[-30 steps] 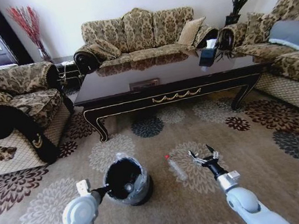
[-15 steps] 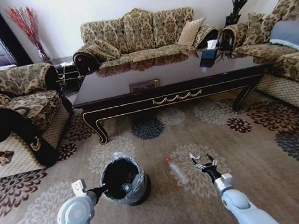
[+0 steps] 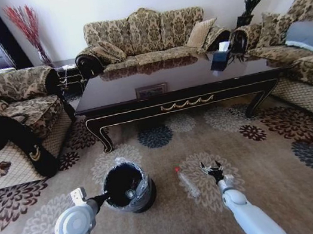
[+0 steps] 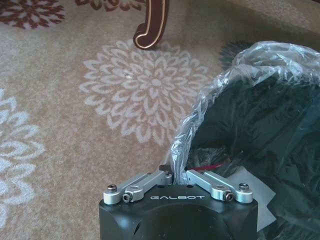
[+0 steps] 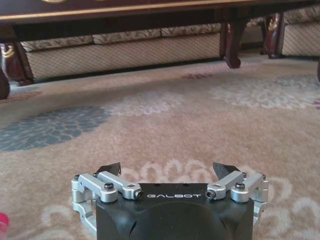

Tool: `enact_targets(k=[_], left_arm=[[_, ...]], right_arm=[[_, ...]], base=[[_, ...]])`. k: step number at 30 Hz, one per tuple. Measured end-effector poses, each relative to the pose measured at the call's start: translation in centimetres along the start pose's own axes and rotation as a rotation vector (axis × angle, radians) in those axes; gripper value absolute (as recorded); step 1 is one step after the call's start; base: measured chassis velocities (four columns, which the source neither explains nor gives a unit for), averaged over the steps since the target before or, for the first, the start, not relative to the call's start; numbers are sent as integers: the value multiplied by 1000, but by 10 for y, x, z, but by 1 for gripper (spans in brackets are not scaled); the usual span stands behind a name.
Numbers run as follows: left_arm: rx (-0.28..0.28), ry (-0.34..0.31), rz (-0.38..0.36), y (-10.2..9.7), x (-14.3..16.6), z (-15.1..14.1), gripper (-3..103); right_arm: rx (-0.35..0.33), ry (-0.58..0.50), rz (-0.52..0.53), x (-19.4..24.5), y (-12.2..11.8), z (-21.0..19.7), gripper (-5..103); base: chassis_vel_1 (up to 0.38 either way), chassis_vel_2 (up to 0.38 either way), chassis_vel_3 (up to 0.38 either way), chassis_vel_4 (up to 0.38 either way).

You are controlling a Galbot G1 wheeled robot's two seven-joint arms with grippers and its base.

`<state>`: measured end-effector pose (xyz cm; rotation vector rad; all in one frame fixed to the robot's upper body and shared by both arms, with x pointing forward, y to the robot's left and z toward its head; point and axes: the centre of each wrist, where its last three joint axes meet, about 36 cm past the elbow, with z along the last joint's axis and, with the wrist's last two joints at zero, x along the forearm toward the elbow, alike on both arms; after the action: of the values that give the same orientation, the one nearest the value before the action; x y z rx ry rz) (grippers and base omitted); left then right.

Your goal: Move to the front of the table and pick up the trash from the floor, then place it into the trash bin.

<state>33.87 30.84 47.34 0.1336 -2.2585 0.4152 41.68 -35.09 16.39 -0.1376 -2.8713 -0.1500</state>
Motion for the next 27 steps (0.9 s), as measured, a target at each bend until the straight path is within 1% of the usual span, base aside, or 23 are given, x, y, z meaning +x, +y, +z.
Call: enact_targets(k=[4,7,8,10,13,19,20,23,25,26,27], left_arm=[[-1,3,-3,1,0,1,0],[1,8,-4,2,-1,2,0],[1,10,-7,3,-2,2,0],[1,12,-9,3,-3,3,0],[-2,15,-6,2,-3,4,0],[-2,9,-8,2,-2,3,0],[-1,8,-13,4,-1,3,0],[1,8,-16,6,-1,3,0],[2,5,-17,6,0,2,0],[2,4,-18,6,0,2,0],[2,2,-18,7,0,2,0]], right_arm=[[-14,26,37,-5,-7,8,100],[-61,41,85,-10,-14,14,101],[-71,46,91,-11,-16,16,97],[-76,50,93,-11,-17,17,97],[-91,63,101,-14,-21,21,89],[-120,63,102,-18,-19,22,84],[-124,65,100,-20,-18,22,78],[-131,68,104,-22,-18,22,74],[-146,72,108,-24,-18,21,70],[-153,77,106,-24,-18,21,70],[-160,82,100,-24,-18,21,66]], base=[[0,0,0,0],[0,0,0,0],[0,0,0,0],[0,0,0,0],[0,0,0,0],[0,0,0,0],[0,0,0,0],[0,0,0,0],[0,0,0,0],[0,0,0,0],[0,0,0,0]])
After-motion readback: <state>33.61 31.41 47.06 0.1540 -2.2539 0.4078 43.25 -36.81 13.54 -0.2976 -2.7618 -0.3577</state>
